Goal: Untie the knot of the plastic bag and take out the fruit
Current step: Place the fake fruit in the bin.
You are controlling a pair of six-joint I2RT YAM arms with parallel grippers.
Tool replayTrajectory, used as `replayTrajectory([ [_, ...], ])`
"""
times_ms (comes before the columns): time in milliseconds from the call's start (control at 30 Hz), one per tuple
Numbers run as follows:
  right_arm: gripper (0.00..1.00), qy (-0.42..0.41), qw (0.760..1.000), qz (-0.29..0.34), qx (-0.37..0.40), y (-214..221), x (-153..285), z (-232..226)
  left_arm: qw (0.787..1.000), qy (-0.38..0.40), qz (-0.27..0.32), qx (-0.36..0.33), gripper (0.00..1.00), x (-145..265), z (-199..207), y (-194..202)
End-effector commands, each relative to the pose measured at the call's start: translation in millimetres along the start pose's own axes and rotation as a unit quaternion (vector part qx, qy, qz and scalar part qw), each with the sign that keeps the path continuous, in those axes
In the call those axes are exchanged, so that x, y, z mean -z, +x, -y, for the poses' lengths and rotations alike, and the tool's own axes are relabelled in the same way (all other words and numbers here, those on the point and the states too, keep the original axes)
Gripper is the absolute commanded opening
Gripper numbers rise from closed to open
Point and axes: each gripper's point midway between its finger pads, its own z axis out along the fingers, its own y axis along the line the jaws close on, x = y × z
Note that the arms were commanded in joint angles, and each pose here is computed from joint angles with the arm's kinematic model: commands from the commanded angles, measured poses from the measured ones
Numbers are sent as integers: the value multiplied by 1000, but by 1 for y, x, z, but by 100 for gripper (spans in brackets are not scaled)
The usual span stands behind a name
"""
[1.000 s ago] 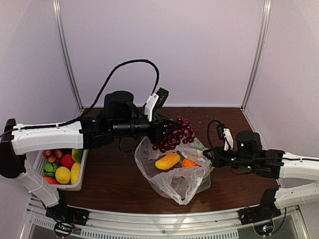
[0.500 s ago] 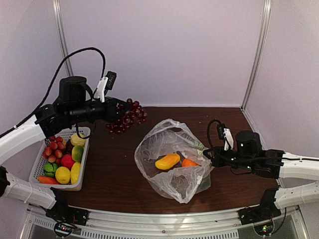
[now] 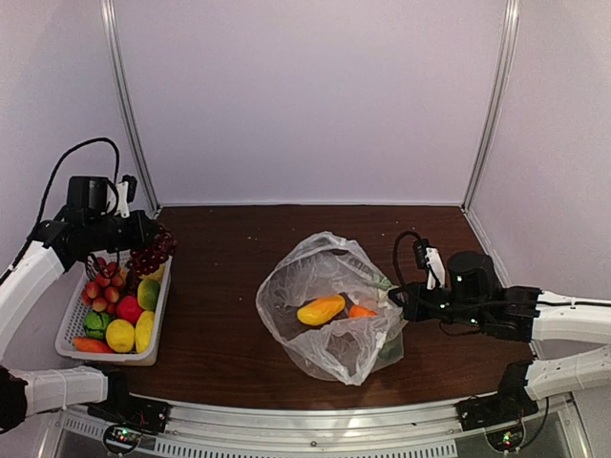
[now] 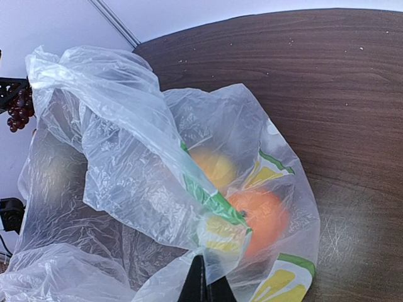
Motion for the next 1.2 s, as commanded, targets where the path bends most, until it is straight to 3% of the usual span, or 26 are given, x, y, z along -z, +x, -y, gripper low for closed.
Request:
replayTrajectory([
  [0, 0, 5, 1000, 15, -1, -8, 4, -1, 995, -87, 42, 1, 0, 18, -44, -16],
  [233, 0, 3, 1000, 17, 2, -10, 5, -2, 982, -151, 111, 30, 0, 27, -93, -45],
  [567, 0, 8, 1000, 20, 2, -10, 12, 1, 975, -172, 116, 82, 0, 1, -154, -45],
  [867, 0, 1, 1000, 23, 1, -11, 12, -1, 968, -223, 44, 107, 0, -11, -188, -9],
  [1167, 0, -4, 1000, 23, 1, -6, 13, 0, 962, -238, -25, 129, 0, -20, -197, 36],
])
